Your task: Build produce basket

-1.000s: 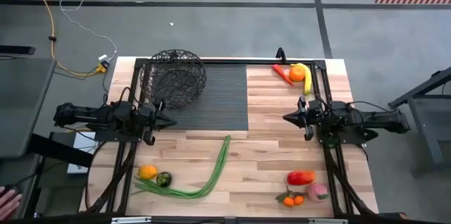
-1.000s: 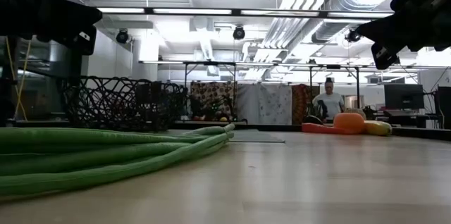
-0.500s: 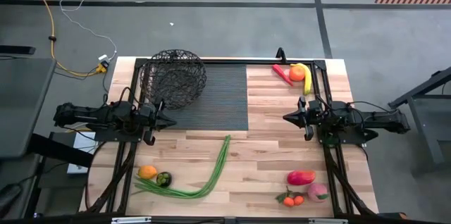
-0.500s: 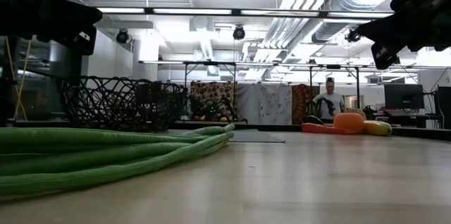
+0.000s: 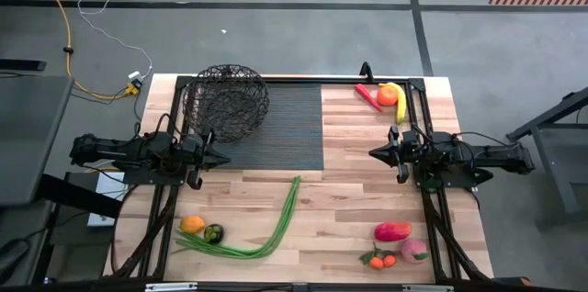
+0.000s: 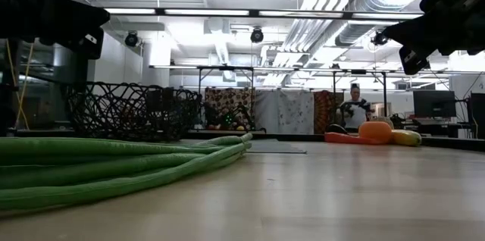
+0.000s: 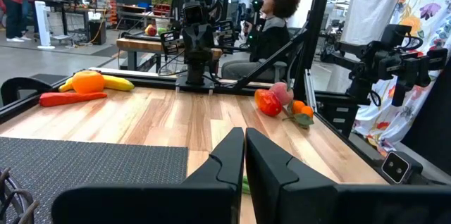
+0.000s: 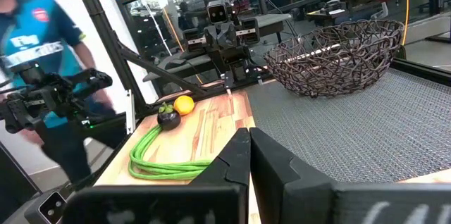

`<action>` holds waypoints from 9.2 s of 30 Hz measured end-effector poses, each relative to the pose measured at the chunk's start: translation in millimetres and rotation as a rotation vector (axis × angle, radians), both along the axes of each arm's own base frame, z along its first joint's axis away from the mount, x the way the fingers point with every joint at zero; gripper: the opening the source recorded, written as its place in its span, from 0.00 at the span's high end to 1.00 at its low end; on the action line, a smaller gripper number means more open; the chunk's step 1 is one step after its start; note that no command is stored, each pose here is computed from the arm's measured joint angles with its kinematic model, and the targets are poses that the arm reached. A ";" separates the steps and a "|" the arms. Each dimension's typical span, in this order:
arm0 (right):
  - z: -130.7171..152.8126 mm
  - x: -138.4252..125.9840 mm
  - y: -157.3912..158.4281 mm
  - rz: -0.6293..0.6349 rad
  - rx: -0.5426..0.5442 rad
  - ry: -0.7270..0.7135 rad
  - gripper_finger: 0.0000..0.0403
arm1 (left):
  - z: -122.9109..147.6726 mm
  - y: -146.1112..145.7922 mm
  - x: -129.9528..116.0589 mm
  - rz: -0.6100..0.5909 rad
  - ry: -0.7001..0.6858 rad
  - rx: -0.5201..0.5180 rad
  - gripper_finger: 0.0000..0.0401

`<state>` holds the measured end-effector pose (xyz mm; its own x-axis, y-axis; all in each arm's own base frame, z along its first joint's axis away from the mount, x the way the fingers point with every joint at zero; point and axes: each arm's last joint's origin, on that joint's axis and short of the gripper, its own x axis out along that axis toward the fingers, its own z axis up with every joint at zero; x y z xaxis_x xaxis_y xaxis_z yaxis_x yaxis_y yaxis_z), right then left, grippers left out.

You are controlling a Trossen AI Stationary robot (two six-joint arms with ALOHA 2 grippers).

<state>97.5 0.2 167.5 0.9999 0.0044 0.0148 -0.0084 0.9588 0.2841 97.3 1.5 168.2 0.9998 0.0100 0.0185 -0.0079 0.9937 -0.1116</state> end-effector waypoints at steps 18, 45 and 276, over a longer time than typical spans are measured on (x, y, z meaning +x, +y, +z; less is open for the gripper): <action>-0.1 0.0 0.0 0.000 0.000 0.000 1.00 | 0.0 0.0 0.0 0.000 0.000 0.000 0.99; -0.1 0.0 0.0 0.000 0.000 0.000 1.00 | 0.0 0.0 0.0 0.000 0.000 0.000 0.99; 180.8 82.3 65.0 0.194 0.194 1.106 0.25 | 162.2 9.6 42.0 0.121 -0.053 -0.043 1.00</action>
<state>179.7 65.1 348.2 0.4480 0.2548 -0.8570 0.1953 0.9075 0.3719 139.3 11.0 330.5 0.9888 0.1326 0.0682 -0.1206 0.9801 -0.1576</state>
